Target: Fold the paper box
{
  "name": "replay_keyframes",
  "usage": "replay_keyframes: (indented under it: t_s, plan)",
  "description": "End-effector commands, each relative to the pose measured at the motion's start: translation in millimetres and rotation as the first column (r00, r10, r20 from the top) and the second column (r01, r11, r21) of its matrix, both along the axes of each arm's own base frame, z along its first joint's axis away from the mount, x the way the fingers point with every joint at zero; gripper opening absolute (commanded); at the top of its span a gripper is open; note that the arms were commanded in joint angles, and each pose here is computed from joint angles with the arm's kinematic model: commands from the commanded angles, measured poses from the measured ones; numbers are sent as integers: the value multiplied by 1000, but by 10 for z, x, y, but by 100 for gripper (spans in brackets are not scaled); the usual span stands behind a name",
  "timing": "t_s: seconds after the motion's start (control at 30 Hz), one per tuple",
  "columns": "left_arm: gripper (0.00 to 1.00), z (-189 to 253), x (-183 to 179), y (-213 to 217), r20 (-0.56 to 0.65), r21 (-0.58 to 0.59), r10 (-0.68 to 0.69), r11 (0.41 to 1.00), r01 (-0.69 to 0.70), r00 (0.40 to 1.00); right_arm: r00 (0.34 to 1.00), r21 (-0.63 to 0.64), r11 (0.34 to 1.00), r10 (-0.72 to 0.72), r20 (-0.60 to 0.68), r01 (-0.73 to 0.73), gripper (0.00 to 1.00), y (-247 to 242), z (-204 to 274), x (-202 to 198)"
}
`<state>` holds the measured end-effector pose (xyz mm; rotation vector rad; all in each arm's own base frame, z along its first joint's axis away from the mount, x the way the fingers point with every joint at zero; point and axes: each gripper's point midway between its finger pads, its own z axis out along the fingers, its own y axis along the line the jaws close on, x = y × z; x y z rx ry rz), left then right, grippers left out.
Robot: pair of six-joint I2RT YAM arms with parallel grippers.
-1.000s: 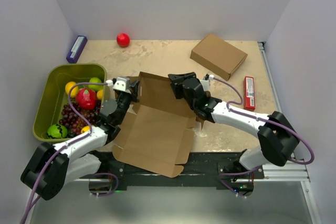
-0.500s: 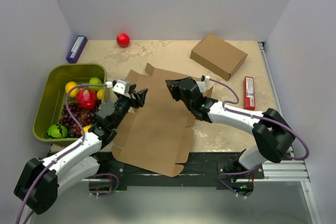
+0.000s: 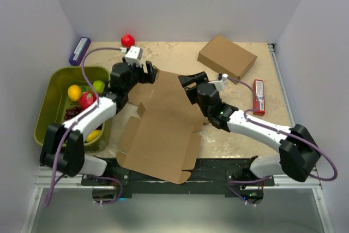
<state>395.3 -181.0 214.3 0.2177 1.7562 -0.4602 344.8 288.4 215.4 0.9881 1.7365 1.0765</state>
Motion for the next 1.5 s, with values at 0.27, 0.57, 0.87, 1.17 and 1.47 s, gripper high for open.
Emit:
replay_keyframes:
  t_s: [0.27, 0.57, 0.87, 1.17, 1.47]
  plan:
    - [76, -654, 1332, -198, -293, 126, -5, 991, 43, 956, 964, -183, 974, 171, 204, -134, 79, -404, 733, -93]
    - [80, -1187, 1603, -51, -402, 158, 53, 987, 12, 914, 934, -210, 957, 252, 254, -201, 79, -446, 1038, -291]
    - [57, -1497, 1563, -179, -475, 41, -55, 996, 84, 878, 925, -188, 951, 289, 246, -247, 79, -387, 1016, -367]
    - [18, -1490, 1538, -185, -451, 35, -79, 994, 106, 889, 925, -197, 945, 303, 231, -260, 78, -395, 952, -407]
    - [0, -681, 1377, -186, -157, -3, -134, 991, 135, 978, 923, -90, 943, 333, 192, -321, 82, -226, 760, -406]
